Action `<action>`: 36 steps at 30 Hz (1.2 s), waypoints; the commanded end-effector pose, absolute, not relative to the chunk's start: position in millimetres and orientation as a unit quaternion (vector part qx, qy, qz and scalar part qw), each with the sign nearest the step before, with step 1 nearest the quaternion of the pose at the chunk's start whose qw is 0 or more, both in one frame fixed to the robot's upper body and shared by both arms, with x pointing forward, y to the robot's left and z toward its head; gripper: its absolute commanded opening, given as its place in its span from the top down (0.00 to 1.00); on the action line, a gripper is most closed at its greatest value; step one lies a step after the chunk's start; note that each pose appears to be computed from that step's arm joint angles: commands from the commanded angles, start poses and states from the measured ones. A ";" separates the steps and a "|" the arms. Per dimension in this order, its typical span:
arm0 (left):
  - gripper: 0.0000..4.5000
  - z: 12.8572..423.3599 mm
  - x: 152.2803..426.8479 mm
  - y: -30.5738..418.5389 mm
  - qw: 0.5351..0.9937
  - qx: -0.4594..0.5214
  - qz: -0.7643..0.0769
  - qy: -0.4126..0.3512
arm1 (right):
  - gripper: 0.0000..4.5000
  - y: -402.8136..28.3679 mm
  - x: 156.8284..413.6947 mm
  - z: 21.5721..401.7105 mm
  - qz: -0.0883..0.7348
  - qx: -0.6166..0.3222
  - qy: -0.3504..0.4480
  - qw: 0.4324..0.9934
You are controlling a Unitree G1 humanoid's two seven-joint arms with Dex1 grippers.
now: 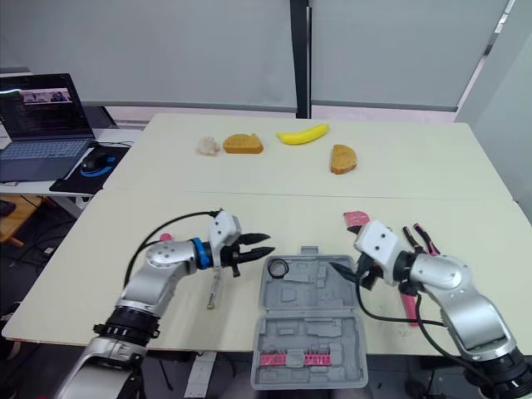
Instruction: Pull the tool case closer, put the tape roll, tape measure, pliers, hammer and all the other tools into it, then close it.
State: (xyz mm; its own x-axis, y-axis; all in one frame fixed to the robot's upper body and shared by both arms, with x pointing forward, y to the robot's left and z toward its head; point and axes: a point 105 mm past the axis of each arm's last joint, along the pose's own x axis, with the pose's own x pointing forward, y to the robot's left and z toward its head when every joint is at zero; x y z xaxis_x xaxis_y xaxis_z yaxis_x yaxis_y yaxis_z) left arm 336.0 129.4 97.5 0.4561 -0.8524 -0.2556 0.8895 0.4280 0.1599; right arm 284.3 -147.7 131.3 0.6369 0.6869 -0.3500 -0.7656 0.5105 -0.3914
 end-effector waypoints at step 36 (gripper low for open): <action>0.01 157.6 288.4 385.8 0.940 0.075 -0.244 0.227 | 0.00 -330.1 251.5 181.0 0.254 -0.197 0.216 0.922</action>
